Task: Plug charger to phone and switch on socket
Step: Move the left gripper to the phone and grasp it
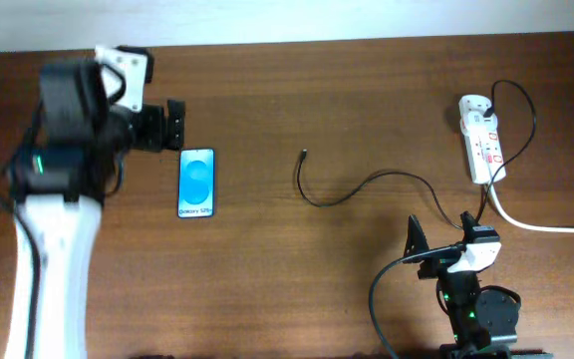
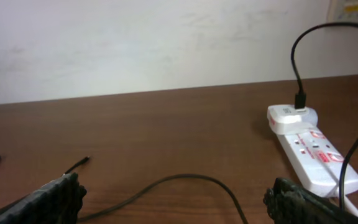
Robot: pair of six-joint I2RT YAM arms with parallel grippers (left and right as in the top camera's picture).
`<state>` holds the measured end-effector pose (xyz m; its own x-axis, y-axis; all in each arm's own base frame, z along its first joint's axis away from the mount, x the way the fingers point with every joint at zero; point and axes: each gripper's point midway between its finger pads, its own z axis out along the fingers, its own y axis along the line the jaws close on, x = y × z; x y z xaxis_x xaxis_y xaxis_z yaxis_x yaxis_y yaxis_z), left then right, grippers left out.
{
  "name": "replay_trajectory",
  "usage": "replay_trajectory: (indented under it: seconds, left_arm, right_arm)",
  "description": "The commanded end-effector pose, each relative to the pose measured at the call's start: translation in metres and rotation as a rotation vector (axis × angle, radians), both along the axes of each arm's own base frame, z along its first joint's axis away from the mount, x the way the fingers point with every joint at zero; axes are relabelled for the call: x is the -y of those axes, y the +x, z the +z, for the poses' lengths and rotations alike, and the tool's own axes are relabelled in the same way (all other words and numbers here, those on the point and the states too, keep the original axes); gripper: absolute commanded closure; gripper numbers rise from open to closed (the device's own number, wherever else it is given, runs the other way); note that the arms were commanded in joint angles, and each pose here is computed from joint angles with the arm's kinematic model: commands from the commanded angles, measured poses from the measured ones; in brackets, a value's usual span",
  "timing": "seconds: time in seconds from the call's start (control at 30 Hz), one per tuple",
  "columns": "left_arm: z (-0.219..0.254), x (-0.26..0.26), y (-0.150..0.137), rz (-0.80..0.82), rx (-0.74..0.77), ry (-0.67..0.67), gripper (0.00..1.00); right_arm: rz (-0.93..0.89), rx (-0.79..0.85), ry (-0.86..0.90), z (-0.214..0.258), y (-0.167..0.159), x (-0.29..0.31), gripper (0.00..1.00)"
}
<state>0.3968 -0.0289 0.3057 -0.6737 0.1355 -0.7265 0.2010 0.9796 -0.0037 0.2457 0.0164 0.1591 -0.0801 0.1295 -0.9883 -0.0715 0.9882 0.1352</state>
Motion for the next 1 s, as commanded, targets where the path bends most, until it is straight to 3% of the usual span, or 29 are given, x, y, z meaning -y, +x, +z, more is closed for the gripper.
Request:
replay_trajectory:
  seconds: [0.0,0.1,0.23,0.3,0.4,0.5,0.57,0.97]
  left_arm:
    - [-0.019,0.007,0.032,-0.020,-0.174,-0.035,0.01]
    - [-0.094,0.016,0.046,-0.046,-0.418,-0.076,0.01]
    - [-0.158,0.014,0.056,-0.032,-0.568,-0.066,0.01]
    - [-0.181,0.002,0.053,0.097,-0.646,-0.040,0.01]
    - [-0.224,0.005,0.037,0.161,-0.799,0.021,0.05]
    - [-0.247,0.014,0.032,0.159,-0.854,0.061,0.04]
    - [-0.261,0.004,0.032,0.198,-0.869,0.155,0.04]
    - [-0.318,0.004,0.011,0.116,-0.961,0.183,0.05]
  right_arm:
    - [0.008,-0.004,0.007,-0.002,0.000,-0.002,0.02]
    - [0.008,-0.004,0.007,-0.002,0.000,-0.002,0.02]
    - [0.008,-0.004,0.007,-0.002,0.000,-0.002,0.02]
    - [0.008,-0.004,0.007,-0.002,0.000,-0.002,0.02]
    - [0.008,-0.004,0.007,-0.002,0.000,-0.002,0.02]
    - [0.008,-0.004,0.007,-0.002,0.000,-0.002,0.02]
    - [0.008,-0.004,0.007,-0.002,0.000,-0.002,0.02]
    - [0.008,-0.004,0.007,-0.002,0.000,-0.002,0.02]
